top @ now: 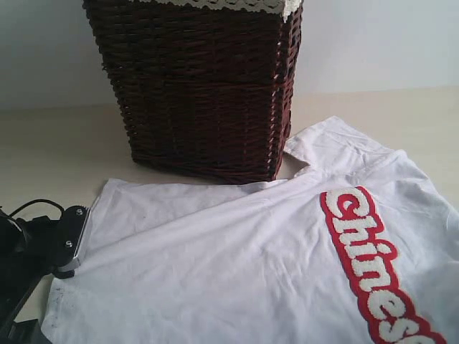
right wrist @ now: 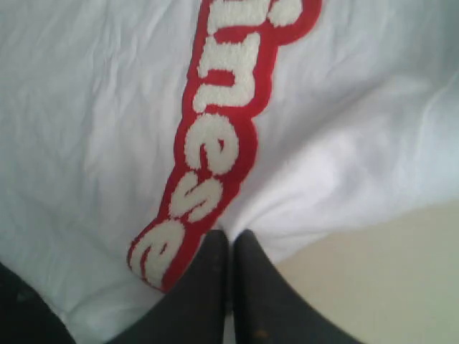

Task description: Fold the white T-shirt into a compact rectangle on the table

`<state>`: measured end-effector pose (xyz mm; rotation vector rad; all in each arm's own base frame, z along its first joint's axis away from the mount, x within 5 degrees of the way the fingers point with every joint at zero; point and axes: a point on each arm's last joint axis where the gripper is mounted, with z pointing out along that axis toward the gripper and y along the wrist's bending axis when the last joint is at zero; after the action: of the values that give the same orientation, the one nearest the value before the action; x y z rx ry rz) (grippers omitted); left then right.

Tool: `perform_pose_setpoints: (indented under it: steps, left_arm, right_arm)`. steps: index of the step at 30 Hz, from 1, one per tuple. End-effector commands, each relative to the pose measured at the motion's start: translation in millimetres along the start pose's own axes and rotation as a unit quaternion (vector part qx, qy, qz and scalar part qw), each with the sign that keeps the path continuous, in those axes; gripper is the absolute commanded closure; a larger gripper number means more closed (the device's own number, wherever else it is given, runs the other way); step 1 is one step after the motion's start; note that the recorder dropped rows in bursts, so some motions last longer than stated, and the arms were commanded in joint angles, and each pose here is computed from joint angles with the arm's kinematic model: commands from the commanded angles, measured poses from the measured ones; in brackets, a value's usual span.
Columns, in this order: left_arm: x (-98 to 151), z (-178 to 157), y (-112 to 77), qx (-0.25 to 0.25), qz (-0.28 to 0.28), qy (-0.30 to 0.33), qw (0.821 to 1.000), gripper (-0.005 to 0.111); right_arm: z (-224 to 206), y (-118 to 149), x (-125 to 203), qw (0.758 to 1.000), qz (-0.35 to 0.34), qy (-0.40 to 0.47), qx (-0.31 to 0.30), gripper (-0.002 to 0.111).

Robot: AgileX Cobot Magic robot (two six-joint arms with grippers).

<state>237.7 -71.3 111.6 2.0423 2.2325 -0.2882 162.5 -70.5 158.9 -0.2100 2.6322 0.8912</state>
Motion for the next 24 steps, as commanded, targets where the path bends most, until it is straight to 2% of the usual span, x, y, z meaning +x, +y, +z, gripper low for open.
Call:
perform_pose_setpoints:
  steps: [1, 8, 10, 14, 18, 24]
  left_arm:
    - [7.1, 10.6, -8.0, 0.04, -0.007, 0.018, 0.999, 0.007]
    - [7.1, 10.6, -8.0, 0.04, -0.007, 0.018, 0.999, 0.007]
    - [7.1, 10.6, -8.0, 0.04, -0.007, 0.018, 0.999, 0.007]
    - [7.1, 10.6, -8.0, 0.04, -0.007, 0.018, 0.999, 0.007]
    - [7.1, 10.6, -8.0, 0.04, -0.007, 0.018, 0.999, 0.007]
    - [7.1, 10.6, -8.0, 0.04, -0.007, 0.018, 0.999, 0.007]
  right_arm:
    - [2.3, 5.6, -8.4, 0.999, -0.031, -0.013, 0.032, 0.108]
    - [26.3, 25.4, -16.3, 0.99, -0.126, 0.057, 0.029, 0.108]
    - [31.2, 30.4, -16.9, 0.987, -0.141, 0.073, 0.025, 0.104]
    - [39.5, 38.3, -19.6, 0.982, -0.168, 0.086, 0.022, 0.089]
    - [46.4, 38.5, -24.9, 0.976, -0.193, 0.083, 0.055, 0.077]
    - [64.9, 29.1, -34.6, 0.978, -0.174, 0.063, 0.096, 0.074]
